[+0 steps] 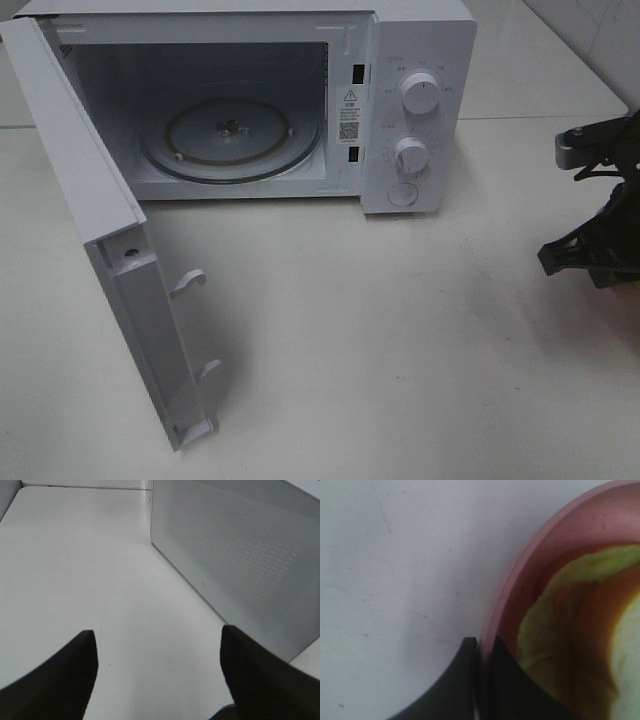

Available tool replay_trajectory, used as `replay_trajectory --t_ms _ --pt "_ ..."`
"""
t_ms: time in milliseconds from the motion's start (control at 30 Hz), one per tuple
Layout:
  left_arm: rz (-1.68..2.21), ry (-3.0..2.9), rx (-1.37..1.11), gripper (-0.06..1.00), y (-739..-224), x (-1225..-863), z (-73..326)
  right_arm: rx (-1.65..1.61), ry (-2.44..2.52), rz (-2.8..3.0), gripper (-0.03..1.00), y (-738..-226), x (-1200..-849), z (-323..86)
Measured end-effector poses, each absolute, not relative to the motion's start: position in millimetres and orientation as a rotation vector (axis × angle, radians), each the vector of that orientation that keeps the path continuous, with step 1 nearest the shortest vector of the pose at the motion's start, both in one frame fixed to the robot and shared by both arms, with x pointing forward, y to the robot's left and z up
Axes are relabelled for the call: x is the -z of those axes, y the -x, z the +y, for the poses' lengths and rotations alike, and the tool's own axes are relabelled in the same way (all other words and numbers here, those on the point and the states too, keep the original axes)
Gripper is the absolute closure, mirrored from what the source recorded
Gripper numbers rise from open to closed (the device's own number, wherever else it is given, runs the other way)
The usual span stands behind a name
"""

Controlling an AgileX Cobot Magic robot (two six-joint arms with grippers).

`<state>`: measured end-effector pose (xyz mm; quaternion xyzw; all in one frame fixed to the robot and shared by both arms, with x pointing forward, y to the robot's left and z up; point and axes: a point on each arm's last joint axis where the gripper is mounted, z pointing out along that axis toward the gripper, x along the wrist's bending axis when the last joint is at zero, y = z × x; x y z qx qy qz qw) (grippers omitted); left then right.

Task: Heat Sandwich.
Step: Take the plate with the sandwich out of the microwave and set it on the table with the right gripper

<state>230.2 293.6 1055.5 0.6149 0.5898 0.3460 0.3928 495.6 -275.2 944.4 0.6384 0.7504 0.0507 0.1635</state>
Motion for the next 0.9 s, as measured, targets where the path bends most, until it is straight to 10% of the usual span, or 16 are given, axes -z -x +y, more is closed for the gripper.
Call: replay_trajectory --t_ms 467,900 --pt "1.497 -1.561 -0.878 0.29 -230.2 -1055.5 293.6 -0.193 -1.840 2.160 0.87 -515.9 -902.0 -276.2" --pt "1.497 -1.561 -0.878 0.29 -230.2 -1055.5 293.6 -0.223 -1.905 2.099 0.32 -515.5 -906.3 -276.1"
